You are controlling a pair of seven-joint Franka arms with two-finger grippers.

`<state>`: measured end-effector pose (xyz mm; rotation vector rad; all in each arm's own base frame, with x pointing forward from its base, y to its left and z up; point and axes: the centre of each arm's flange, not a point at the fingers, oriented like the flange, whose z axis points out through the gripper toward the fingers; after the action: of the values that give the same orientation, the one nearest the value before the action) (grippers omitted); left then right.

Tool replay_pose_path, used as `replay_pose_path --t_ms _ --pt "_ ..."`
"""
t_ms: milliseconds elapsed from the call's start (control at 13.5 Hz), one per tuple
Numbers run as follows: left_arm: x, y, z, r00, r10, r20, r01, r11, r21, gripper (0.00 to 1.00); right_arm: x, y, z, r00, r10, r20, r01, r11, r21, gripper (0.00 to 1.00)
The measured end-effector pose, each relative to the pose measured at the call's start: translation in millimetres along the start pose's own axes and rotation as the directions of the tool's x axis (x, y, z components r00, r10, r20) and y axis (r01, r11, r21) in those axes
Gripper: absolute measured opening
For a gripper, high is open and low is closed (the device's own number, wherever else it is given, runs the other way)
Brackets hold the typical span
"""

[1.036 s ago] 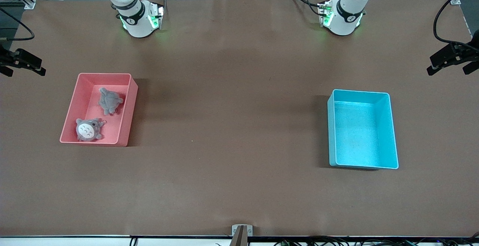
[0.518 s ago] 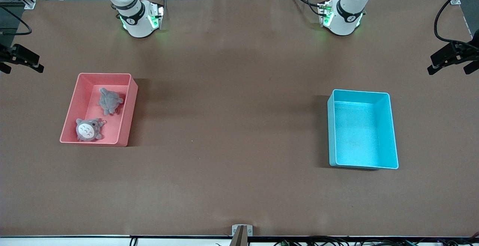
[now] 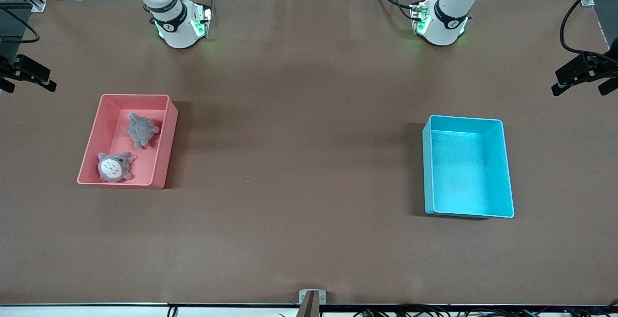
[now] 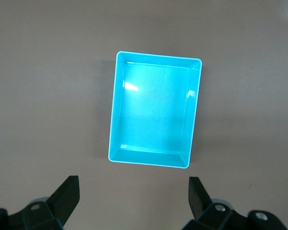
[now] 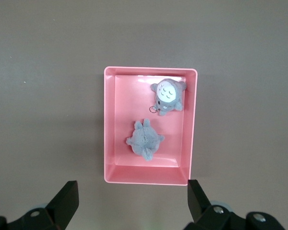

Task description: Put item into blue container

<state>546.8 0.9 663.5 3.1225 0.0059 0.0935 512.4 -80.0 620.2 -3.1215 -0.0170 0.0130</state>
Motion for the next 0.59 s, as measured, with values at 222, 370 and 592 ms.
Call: replay_pose_path --t_ms 222,370,592 --pt "0.0 0.0 0.0 1.0 0.0 0.0 0.0 1.0 0.0 1.0 -2.2 -3.7 -2.6 1.0 -0.007 0.001 0.007 1.0 0.001 1.0" --pt "0.0 0.0 0.0 1.0 0.0 0.0 0.0 1.0 0.0 1.0 -3.5 -4.5 -2.2 1.0 -0.008 0.008 0.008 1.0 0.002 1.0" --pt "0.0 -0.2 0.0 1.0 0.0 0.0 0.0 1.0 0.0 1.0 -5.1 -8.2 2.7 1.0 -0.015 0.02 0.014 1.0 0.004 1.0"
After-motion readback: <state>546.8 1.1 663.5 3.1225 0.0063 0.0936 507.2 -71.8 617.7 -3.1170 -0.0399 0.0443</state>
